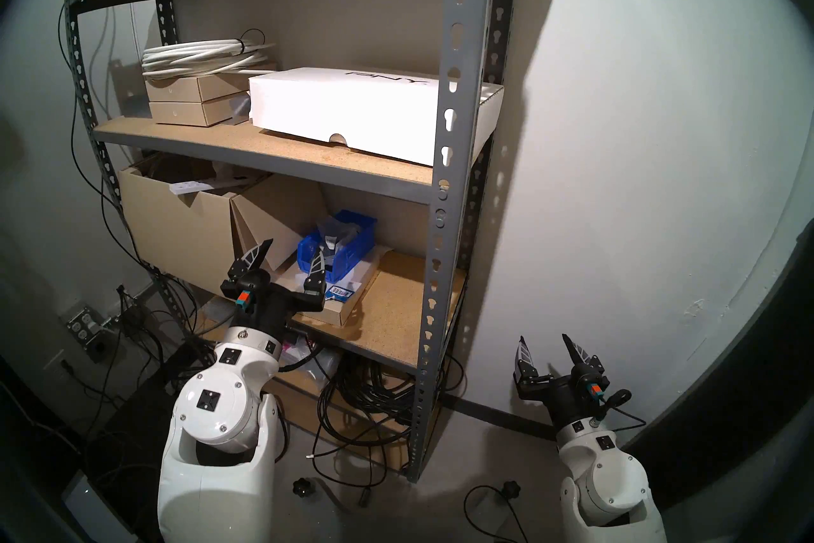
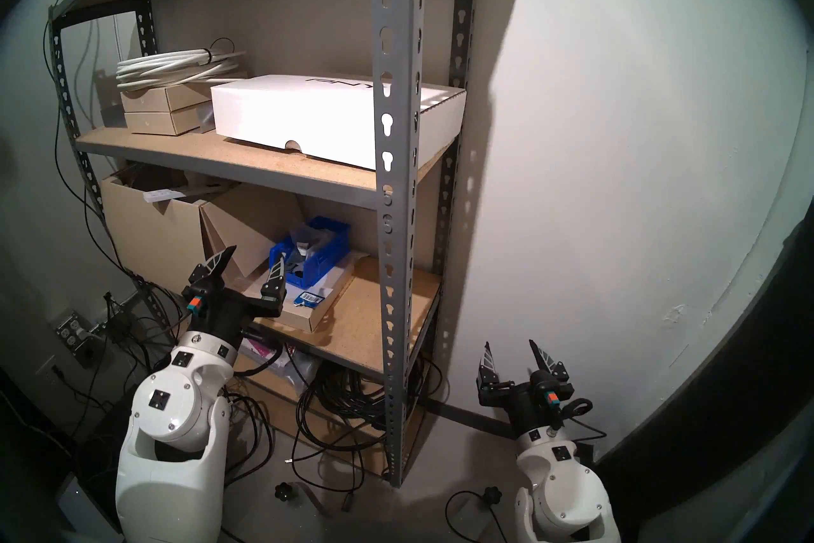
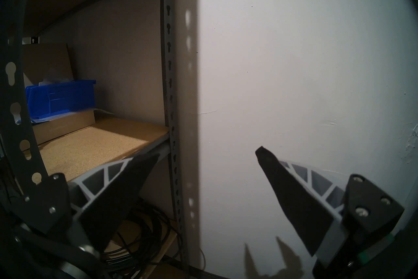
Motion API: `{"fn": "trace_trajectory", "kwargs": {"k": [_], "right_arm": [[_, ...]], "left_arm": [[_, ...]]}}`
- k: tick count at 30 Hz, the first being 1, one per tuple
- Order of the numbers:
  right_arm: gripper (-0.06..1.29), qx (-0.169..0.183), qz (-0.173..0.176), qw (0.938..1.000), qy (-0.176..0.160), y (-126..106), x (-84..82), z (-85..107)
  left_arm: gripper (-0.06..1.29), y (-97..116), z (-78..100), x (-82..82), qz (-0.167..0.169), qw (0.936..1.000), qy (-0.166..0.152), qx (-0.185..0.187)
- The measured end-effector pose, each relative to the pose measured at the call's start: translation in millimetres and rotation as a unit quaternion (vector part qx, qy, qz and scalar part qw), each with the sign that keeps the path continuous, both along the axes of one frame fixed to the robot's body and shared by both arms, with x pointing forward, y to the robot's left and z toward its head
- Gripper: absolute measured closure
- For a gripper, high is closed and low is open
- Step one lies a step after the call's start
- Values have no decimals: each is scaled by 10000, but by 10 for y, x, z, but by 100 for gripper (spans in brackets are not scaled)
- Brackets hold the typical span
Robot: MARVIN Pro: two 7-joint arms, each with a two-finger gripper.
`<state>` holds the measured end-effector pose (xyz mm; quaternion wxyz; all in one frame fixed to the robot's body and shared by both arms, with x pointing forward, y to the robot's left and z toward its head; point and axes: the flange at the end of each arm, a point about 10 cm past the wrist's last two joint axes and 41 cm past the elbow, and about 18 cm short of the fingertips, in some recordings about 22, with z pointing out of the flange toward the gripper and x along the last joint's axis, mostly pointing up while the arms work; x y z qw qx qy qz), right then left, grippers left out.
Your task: Organize the rack shelf by putting things into a case
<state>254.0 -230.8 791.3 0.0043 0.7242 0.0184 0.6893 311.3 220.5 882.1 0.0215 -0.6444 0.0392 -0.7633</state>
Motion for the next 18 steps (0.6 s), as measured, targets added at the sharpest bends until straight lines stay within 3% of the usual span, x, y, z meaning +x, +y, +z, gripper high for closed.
{"fn": "trace_trajectory", "kwargs": {"k": [8, 18], "right_arm": [[-2, 0, 0, 10000, 1, 0, -1, 0], [-2, 0, 0, 10000, -2, 0, 0, 2]], "left_arm": [[3, -29, -327, -147, 230, 9996, 54, -157], [3, -55, -356, -172, 278, 9994, -13, -207]]}}
